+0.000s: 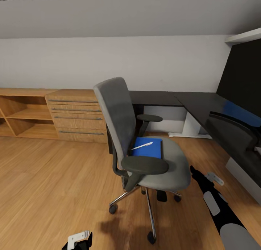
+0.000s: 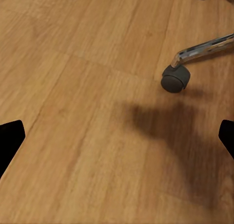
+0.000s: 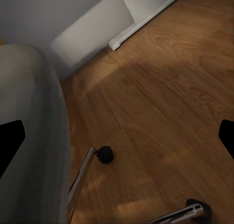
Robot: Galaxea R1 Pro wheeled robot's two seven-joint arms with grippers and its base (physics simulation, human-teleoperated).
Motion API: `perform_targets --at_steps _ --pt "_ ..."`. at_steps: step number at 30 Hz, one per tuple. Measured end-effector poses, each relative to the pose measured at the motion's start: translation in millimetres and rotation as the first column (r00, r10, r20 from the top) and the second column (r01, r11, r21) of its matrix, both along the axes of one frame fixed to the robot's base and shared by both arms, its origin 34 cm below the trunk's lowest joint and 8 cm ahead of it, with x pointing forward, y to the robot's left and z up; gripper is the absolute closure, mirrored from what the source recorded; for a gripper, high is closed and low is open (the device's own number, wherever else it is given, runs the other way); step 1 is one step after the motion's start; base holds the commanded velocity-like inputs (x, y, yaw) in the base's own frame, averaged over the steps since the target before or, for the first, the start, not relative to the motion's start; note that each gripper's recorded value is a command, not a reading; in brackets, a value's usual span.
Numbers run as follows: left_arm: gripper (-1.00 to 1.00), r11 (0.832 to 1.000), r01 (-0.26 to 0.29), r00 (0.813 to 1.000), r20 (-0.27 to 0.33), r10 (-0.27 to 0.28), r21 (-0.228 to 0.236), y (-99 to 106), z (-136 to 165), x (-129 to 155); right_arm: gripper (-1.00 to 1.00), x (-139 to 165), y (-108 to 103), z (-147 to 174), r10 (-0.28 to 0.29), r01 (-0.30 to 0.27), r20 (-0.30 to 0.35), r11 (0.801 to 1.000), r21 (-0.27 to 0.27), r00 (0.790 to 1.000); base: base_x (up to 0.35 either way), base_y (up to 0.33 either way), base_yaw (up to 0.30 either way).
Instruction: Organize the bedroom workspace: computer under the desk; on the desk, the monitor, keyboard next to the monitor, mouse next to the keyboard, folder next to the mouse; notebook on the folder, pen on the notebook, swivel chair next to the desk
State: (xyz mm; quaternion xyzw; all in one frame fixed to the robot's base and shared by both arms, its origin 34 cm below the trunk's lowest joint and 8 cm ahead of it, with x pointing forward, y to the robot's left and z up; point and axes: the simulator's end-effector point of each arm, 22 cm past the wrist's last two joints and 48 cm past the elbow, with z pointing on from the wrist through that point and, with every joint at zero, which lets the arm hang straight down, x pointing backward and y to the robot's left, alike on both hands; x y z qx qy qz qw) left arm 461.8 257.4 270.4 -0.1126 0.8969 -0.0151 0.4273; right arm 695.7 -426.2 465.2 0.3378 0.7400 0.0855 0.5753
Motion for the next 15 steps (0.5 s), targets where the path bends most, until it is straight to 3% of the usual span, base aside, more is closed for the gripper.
perform_targets --at_steps 15 --pt "-1.0 1.0 0.001 1.0 0.0 -0.001 0.002 1 0 0 -1.0 4 11 3 0.041 -0.041 0.019 0.999 0.001 0.999 0.0 0.0 0.0"
